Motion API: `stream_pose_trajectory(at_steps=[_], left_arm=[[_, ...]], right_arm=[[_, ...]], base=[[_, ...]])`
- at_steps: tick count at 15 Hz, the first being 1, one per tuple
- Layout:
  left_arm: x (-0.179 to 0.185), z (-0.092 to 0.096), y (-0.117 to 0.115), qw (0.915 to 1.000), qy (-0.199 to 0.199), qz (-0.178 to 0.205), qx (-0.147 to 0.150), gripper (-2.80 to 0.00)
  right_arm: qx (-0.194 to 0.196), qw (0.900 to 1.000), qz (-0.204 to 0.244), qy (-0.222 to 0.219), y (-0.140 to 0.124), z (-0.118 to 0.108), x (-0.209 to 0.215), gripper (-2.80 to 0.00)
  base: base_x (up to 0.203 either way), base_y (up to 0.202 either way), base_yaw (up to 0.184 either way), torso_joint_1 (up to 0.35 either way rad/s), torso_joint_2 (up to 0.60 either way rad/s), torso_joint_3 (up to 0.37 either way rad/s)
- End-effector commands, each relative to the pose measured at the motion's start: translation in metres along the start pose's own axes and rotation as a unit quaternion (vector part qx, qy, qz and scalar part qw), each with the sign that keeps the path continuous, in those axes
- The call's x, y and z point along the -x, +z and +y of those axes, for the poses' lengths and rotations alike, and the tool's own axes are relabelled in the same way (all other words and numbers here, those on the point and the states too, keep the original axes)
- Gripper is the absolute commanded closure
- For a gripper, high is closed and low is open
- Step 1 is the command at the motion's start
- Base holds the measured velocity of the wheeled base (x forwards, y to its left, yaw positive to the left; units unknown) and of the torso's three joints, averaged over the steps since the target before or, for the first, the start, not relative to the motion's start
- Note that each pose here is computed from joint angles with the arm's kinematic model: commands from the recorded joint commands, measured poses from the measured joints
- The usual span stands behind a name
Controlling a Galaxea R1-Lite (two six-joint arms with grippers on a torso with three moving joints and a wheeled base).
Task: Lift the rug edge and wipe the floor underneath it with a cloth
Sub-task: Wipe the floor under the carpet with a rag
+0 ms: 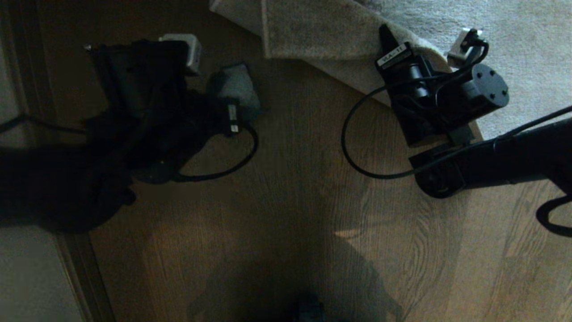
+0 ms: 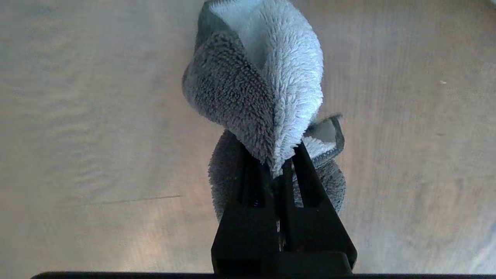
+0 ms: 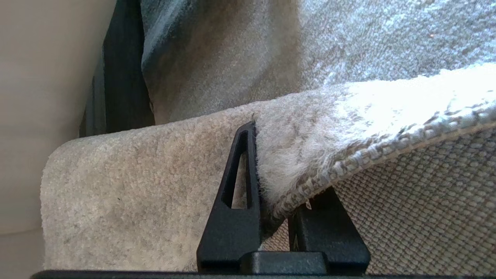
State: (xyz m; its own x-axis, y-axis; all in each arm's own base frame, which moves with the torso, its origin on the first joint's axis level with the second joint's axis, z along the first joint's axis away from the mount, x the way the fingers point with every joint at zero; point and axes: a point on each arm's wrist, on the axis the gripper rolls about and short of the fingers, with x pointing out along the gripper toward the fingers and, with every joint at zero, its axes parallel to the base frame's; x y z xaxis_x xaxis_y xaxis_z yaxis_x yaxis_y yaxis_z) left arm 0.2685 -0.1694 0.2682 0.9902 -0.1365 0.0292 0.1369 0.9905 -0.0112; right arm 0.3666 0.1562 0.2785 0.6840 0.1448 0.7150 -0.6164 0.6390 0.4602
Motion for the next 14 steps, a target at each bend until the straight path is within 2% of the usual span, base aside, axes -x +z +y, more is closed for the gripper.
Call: stream_pose_trajectory(at_steps=[1, 5, 9, 11, 14], left_arm=[[0.015, 0.012, 0.009, 0.9999, 0.009, -0.013, 0.005, 0.0], [0.046, 0.028, -0.004, 0.9999, 0.01, 0.009, -0.005, 0.0], [0.072, 0.034, -0.04, 0.9977, -0.005, 0.062, -0.027, 0.0], [0.083, 0.023, -0.058, 0.9948, -0.035, 0.09, -0.031, 0.0], [0.092, -0.007, -0.081, 0.9879, -0.08, 0.128, -0.034, 0.0]], right_arm=[[-0.006, 1.0, -0.023, 0.015, 0.006, 0.005, 0.0, 0.0], [-0.011, 0.999, -0.022, 0.021, 0.007, 0.011, 0.0, 0.0], [-0.013, 0.999, -0.02, 0.024, 0.005, 0.016, 0.001, 0.0], [-0.011, 0.999, -0.019, 0.024, 0.005, 0.017, 0.001, 0.0], [-0.006, 1.0, -0.018, 0.023, 0.004, 0.015, 0.001, 0.0]], base=[[0.0, 0.0, 0.0, 0.0, 0.0, 0.0], [0.0, 0.0, 0.0, 0.0, 0.0, 0.0], [0.0, 0.0, 0.0, 0.0, 0.0, 0.0], [0.0, 0.0, 0.0, 0.0, 0.0, 0.0], [0.0, 0.0, 0.0, 0.0, 0.0, 0.0]])
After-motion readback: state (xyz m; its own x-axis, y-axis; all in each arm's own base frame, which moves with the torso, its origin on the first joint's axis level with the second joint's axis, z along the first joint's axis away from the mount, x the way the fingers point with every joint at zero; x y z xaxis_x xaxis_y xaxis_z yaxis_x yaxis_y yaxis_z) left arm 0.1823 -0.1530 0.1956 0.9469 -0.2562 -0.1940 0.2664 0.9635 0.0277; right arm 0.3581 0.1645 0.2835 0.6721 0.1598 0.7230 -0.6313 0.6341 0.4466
